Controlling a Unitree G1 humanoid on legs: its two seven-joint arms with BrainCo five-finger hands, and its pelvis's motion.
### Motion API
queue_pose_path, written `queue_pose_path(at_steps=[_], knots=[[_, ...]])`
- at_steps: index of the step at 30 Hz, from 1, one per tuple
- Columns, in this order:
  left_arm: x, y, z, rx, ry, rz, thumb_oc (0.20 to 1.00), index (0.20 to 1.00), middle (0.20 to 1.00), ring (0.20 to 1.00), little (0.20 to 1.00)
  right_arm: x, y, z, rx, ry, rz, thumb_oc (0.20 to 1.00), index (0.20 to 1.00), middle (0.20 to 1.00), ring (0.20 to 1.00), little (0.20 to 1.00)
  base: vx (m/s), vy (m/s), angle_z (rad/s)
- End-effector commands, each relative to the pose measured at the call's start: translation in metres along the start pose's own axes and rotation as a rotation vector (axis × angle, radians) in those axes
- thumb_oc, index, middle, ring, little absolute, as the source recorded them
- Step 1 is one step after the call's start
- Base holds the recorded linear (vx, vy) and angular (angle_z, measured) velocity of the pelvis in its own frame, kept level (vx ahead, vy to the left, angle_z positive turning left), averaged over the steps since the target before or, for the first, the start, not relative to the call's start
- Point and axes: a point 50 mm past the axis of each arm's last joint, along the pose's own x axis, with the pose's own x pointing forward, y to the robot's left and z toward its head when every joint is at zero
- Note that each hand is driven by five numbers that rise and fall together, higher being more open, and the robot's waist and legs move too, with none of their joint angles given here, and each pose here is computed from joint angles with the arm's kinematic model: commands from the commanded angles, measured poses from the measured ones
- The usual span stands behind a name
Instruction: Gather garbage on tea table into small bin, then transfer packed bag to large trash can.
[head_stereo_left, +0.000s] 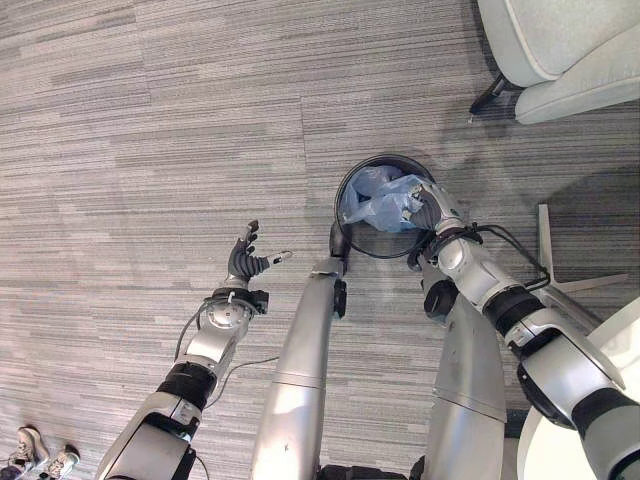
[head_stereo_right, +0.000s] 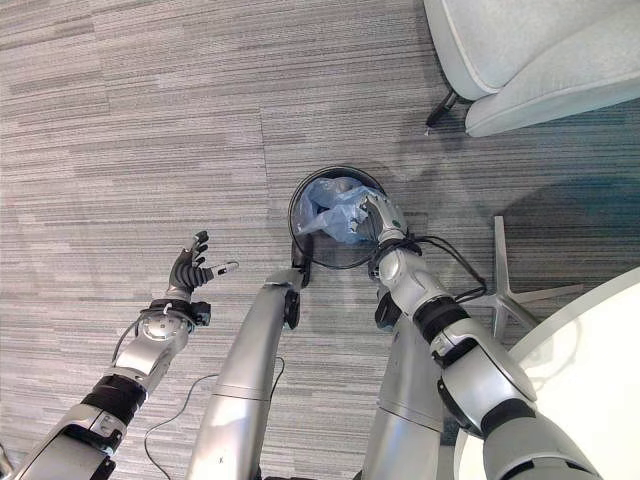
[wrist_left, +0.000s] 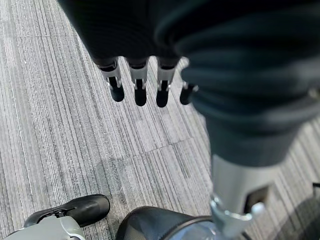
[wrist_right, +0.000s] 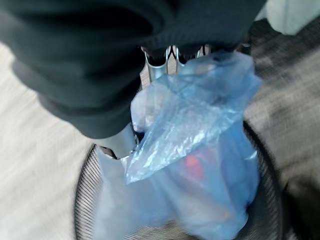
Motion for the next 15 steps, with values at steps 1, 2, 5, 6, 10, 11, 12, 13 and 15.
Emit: queue_pose_path(at_steps=[1,2,5,6,10,11,12,13,15], knots=[[-0.012,0.004,-0.022,0.0,0.066,0.015,1.0,1.0,1.0,1.0,1.0,-0.019,0.028,-0.001,0.277,-0.003,0.082,0.2,0.2,0.2,0.2,0.2,-0.04,0.043,-0.11],[-0.012,0.004,-0.022,0.002,0.068,0.014,1.0,1.0,1.0,1.0,1.0,-0.021,0.031,0.0,0.338,-0.001,0.091,0.2,0.2,0.2,0.2,0.2,-0.03,0.032,-0.11],[-0.011,0.001,-0.023,0.005,0.078,0.002,1.0,1.0,1.0,1.0,1.0,-0.031,0.04,0.001,0.487,0.006,0.137,0.2,0.2,0.2,0.2,0.2,-0.02,0.011,-0.05],[-0.012,-0.001,-0.025,0.002,0.085,-0.006,1.0,1.0,1.0,1.0,1.0,-0.035,0.045,0.0,0.535,0.01,0.157,0.2,0.2,0.2,0.2,0.2,0.0,0.0,0.0],[-0.017,-0.003,-0.032,-0.007,0.112,-0.022,1.0,1.0,1.0,1.0,1.0,-0.056,0.059,0.004,0.731,-0.002,0.231,0.2,0.2,0.2,0.2,0.2,0.01,0.011,-0.03],[-0.019,-0.002,-0.033,-0.006,0.117,-0.023,1.0,1.0,1.0,1.0,1.0,-0.061,0.061,0.004,0.755,-0.007,0.242,0.2,0.2,0.2,0.2,0.2,0.03,0.032,-0.04],[-0.021,-0.001,-0.036,-0.006,0.123,-0.023,1.0,1.0,1.0,1.0,1.0,-0.065,0.062,0.004,0.773,-0.015,0.253,0.2,0.2,0.2,0.2,0.2,0.0,0.0,0.0],[-0.021,-0.001,-0.036,-0.006,0.124,-0.023,1.0,1.0,1.0,1.0,1.0,-0.066,0.063,0.004,0.773,-0.014,0.254,0.2,0.2,0.2,0.2,0.2,0.05,0.029,0.01],[-0.026,0.001,-0.041,-0.005,0.136,-0.029,1.0,1.0,1.0,1.0,1.0,-0.075,0.062,0.007,0.81,-0.047,0.276,0.2,0.2,0.2,0.2,0.2,0.05,0.029,-0.07]])
